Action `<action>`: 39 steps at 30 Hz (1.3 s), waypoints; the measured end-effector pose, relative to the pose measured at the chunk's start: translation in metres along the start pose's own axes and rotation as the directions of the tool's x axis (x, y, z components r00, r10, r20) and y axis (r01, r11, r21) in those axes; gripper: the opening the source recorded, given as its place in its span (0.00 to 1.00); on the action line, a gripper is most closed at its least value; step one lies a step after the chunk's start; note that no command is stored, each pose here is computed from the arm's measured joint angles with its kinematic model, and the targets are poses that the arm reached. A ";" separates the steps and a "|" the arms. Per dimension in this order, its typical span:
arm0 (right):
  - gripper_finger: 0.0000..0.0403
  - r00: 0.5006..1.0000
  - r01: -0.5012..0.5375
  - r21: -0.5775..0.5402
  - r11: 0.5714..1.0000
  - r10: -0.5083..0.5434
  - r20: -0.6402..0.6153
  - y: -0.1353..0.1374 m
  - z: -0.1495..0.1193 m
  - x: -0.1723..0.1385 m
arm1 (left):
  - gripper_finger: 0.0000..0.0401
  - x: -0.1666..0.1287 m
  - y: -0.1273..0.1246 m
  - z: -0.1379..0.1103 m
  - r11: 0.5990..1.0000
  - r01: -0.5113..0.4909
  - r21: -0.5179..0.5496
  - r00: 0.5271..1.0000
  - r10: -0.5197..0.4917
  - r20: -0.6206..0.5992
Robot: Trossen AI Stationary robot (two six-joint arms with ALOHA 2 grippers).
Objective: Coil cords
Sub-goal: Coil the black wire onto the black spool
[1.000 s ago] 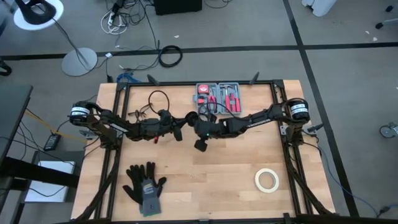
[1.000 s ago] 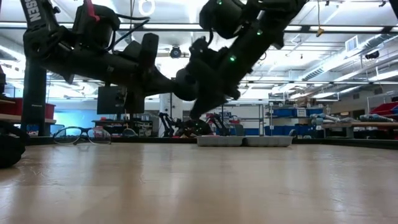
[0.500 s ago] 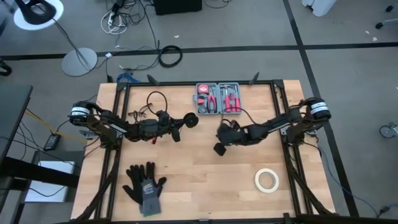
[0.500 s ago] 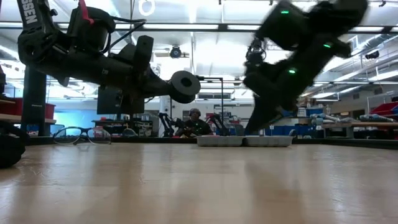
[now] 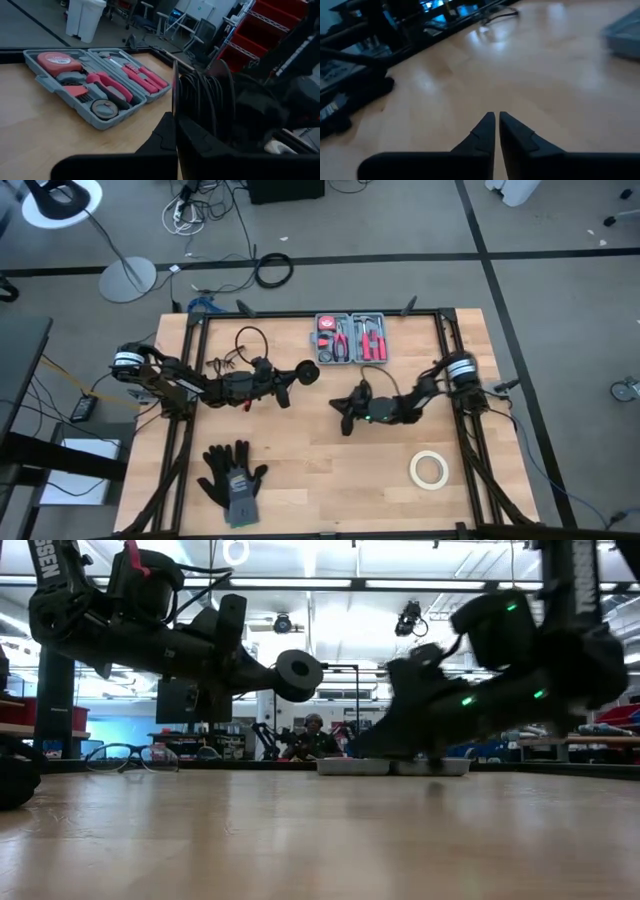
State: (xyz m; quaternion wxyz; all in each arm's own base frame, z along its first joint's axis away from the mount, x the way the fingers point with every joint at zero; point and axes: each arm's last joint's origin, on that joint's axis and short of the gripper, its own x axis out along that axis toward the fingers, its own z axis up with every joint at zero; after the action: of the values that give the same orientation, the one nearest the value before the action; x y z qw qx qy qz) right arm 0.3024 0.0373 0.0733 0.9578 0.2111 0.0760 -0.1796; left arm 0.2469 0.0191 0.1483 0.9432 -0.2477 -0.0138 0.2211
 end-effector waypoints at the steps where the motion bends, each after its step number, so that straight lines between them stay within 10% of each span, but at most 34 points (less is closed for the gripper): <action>1: 0.08 1.000 -0.012 -0.010 1.000 0.012 0.004 0.003 -0.003 0.007 | 0.00 0.000 0.000 0.000 1.000 -0.003 0.002 1.000 0.003 0.000; 16: 0.33 0.984 -0.117 -0.088 0.989 0.128 0.120 0.037 0.001 0.080 | 0.00 0.000 0.002 0.004 0.994 -0.109 -0.009 0.990 0.109 0.089; 39: 0.25 0.960 -0.242 0.044 0.969 0.233 0.158 0.025 0.055 0.128 | 0.00 0.000 0.001 0.006 0.995 -0.102 0.010 0.990 0.100 0.104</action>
State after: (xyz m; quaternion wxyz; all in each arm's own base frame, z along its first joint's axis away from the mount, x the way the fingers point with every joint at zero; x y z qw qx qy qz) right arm 0.4336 -0.0052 0.1040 0.9683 0.2345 -0.0287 -0.0811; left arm 0.2456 0.0226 0.1528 0.9306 -0.2292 -0.0481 0.2812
